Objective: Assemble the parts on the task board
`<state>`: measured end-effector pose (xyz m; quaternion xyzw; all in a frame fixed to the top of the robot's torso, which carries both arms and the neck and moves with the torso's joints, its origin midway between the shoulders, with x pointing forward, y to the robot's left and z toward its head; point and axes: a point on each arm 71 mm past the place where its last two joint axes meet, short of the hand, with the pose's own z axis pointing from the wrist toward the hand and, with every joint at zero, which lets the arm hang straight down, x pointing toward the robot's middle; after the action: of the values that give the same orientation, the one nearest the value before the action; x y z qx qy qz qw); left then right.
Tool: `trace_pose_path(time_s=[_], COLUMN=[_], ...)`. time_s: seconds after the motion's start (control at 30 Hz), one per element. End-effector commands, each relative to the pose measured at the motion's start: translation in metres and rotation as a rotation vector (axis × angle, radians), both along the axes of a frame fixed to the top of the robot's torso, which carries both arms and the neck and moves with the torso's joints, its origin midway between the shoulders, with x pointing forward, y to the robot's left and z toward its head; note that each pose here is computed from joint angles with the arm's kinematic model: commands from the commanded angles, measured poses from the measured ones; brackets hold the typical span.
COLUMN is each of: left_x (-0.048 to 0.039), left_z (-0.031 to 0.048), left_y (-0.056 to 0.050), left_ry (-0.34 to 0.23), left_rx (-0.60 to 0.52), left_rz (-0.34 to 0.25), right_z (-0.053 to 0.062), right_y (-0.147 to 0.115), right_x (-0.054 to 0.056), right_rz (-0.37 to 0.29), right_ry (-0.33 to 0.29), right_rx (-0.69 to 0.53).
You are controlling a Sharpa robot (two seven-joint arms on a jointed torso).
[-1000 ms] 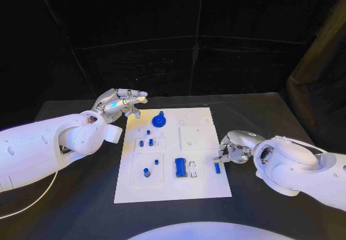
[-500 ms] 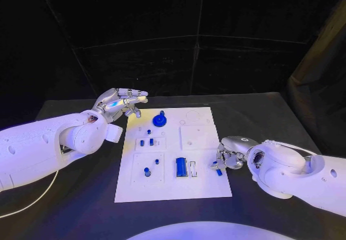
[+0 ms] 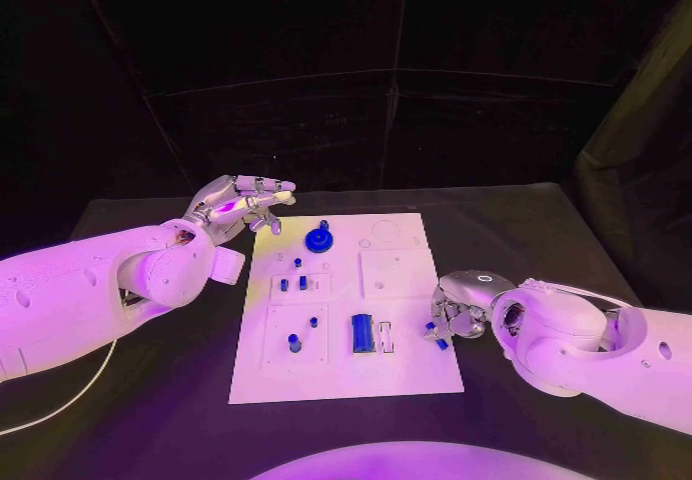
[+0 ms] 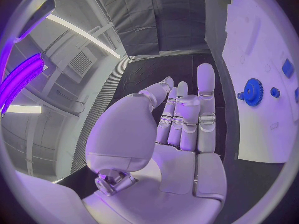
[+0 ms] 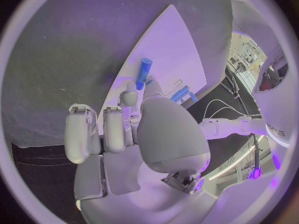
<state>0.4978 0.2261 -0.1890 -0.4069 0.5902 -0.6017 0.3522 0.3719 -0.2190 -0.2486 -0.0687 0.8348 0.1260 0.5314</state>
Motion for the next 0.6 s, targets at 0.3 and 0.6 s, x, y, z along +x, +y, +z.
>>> trace_pose_path(time_s=[0.3,0.6], left_x=[-0.0004,-0.0007], left_z=[0.0008,0.0008], left_y=[-0.0008,0.0002], left_ry=[-0.001,-0.001], left_rx=[-0.008,-0.008], left_rz=[-0.010,-0.008], right_z=[-0.0104,-0.0038], right_y=[0.0028,0.0056], right_x=[-0.0082,-0.0101], right_rz=[0.039,-0.021], right_ry=[0.047,0.022], right_rx=[-0.081,0.048])
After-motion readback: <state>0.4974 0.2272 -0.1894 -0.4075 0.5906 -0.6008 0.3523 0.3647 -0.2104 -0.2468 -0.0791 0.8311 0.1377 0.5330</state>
